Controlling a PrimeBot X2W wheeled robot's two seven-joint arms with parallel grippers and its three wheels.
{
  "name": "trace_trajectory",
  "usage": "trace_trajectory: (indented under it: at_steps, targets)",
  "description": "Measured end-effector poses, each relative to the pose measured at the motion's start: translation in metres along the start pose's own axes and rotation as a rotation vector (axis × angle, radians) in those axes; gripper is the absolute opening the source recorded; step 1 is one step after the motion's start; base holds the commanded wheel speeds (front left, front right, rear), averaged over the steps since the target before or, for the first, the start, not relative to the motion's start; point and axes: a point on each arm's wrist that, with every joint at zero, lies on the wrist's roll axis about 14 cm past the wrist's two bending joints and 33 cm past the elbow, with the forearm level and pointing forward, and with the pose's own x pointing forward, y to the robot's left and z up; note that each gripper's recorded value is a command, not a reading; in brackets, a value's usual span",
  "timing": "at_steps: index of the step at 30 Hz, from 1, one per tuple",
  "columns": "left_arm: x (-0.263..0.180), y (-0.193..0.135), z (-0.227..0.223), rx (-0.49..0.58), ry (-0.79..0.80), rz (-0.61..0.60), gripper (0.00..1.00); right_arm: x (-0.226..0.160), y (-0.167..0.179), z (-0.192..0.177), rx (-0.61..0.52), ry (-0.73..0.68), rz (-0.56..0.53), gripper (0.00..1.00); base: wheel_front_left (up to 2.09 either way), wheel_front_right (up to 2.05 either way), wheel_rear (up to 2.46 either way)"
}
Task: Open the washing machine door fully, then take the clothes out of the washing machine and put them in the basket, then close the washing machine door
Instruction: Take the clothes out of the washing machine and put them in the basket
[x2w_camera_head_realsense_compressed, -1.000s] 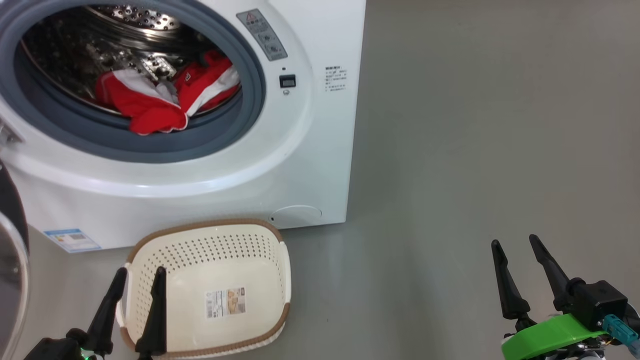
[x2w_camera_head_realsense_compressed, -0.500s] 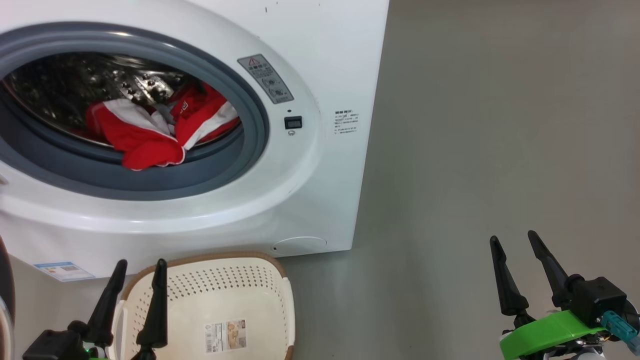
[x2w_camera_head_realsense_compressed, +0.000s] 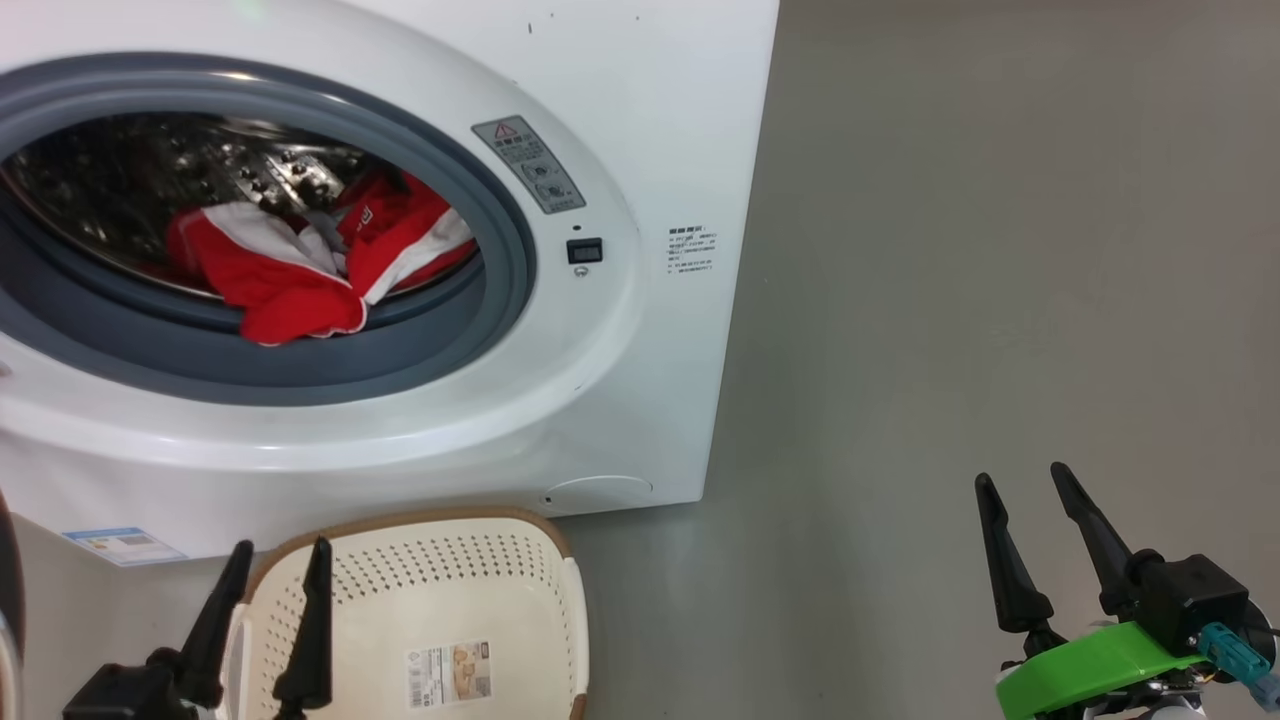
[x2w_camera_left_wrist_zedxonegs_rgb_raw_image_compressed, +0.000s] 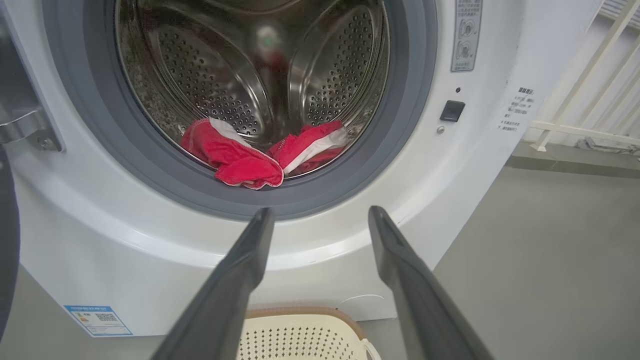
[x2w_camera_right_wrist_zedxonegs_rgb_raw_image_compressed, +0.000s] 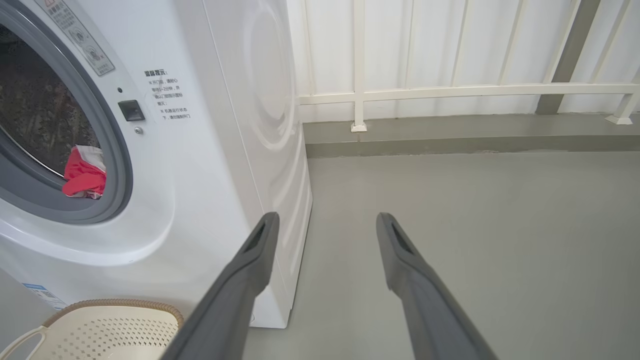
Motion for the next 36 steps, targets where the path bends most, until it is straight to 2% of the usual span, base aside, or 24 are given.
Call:
trace_trajectory:
  at_steps: [5, 21, 26, 36]
  targets:
    - [0.019, 0.003, -0.010, 0.029, 0.031, 0.005, 1.00, 0.002, 0.000, -0.009, 0.000, 0.026, 0.000, 1.00, 0.00, 0.00, 0.00]
    - [0.147, -0.003, -0.037, 0.129, 0.123, -0.087, 1.00, 0.033, -0.006, -0.032, 0.009, 0.081, -0.016, 1.00, 0.00, 0.00, 0.00]
    - [0.185, -0.008, -0.045, 0.150, 0.138, -0.116, 1.00, 0.039, -0.018, -0.035, 0.013, 0.087, -0.049, 1.00, 0.00, 0.00, 0.00]
    - [0.235, -0.014, -0.065, 0.182, 0.169, -0.153, 1.00, 0.045, -0.031, -0.046, 0.007, 0.112, -0.083, 1.00, 0.00, 0.00, 0.00]
